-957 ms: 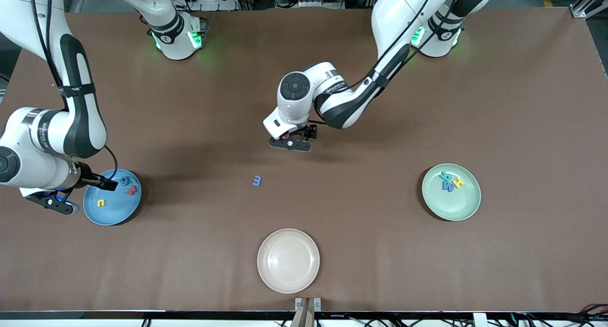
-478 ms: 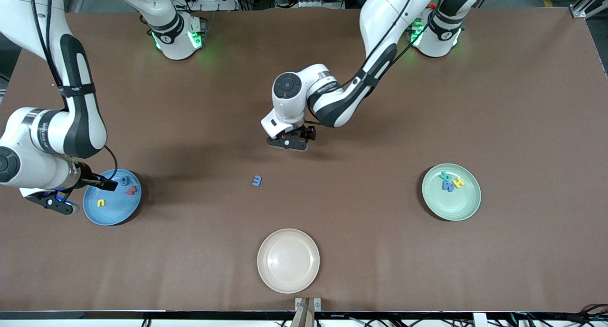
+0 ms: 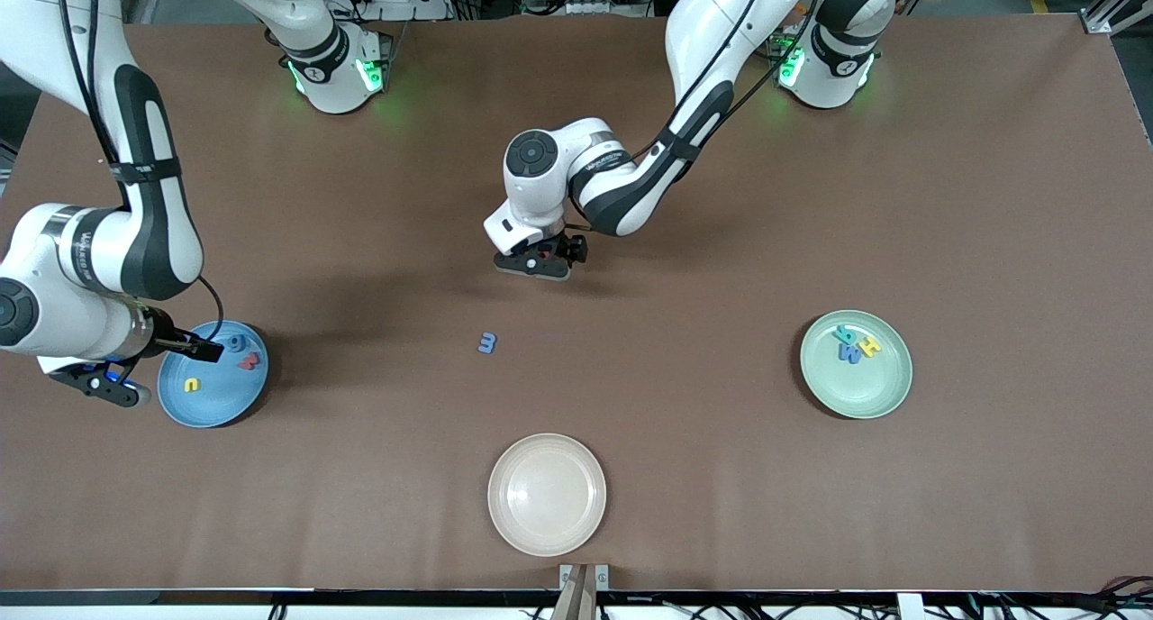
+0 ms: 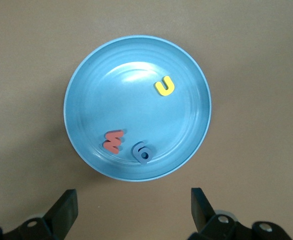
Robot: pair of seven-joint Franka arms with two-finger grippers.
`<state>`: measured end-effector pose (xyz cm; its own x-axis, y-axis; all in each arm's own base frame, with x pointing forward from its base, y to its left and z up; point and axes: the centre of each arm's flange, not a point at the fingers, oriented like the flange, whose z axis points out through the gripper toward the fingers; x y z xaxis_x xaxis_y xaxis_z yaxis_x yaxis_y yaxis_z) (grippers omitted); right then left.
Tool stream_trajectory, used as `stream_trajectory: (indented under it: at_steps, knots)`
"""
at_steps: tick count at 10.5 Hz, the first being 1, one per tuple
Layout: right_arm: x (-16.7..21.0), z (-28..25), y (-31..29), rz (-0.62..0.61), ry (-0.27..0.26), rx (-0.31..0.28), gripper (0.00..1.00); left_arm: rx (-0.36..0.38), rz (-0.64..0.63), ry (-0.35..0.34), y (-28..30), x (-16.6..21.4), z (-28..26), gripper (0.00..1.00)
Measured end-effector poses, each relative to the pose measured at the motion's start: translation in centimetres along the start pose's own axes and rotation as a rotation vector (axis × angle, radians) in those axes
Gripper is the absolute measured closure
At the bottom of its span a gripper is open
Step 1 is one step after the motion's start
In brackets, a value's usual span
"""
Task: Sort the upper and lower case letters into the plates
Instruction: 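Lower the left gripper onto the pink letter and grasp it, then carry the pink letter to the green plate while the right gripper reaches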
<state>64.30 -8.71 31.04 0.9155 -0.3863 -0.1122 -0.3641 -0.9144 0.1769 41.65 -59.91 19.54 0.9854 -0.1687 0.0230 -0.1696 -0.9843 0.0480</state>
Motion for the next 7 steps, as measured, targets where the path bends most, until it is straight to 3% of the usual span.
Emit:
stream_trajectory:
  at_steps: [4,7]
  knots:
    - [0.0,0.0,0.0,0.000,0.000,0.000,0.00,0.012,0.010,0.017,0.7,-0.6,1.7,0.00]
    - [0.0,0.0,0.0,-0.001,0.000,0.000,0.00,0.018,0.019,0.020,1.1,-1.1,1.9,0.11]
